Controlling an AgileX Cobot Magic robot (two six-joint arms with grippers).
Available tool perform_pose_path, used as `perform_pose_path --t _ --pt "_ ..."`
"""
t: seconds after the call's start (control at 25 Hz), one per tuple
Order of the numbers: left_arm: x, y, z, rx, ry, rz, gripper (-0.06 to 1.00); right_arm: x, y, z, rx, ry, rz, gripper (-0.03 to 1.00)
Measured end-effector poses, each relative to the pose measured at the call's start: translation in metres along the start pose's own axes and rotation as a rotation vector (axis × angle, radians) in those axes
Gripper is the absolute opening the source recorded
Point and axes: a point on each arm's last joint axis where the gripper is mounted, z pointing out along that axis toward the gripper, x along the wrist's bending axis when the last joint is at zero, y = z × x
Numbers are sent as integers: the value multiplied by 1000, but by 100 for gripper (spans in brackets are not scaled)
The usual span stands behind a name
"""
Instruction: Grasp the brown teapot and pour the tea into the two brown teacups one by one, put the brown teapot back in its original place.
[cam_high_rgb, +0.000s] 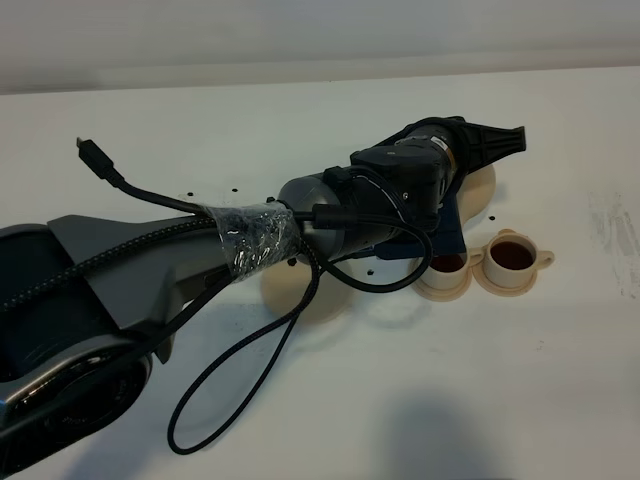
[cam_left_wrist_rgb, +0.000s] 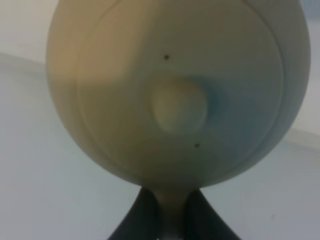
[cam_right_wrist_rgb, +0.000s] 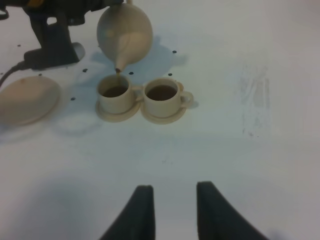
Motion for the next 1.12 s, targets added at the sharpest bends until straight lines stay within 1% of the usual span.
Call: perform_pose_path --t 0.24,0.8,1.12 --pt "1 -1 0 16 5 39 8 0 0 0 0 0 0 20" --pt "1 -2 0 18 9 59 8 0 0 0 0 0 0 20" --pt "2 -1 0 14 25 68 8 0 0 0 0 0 0 20"
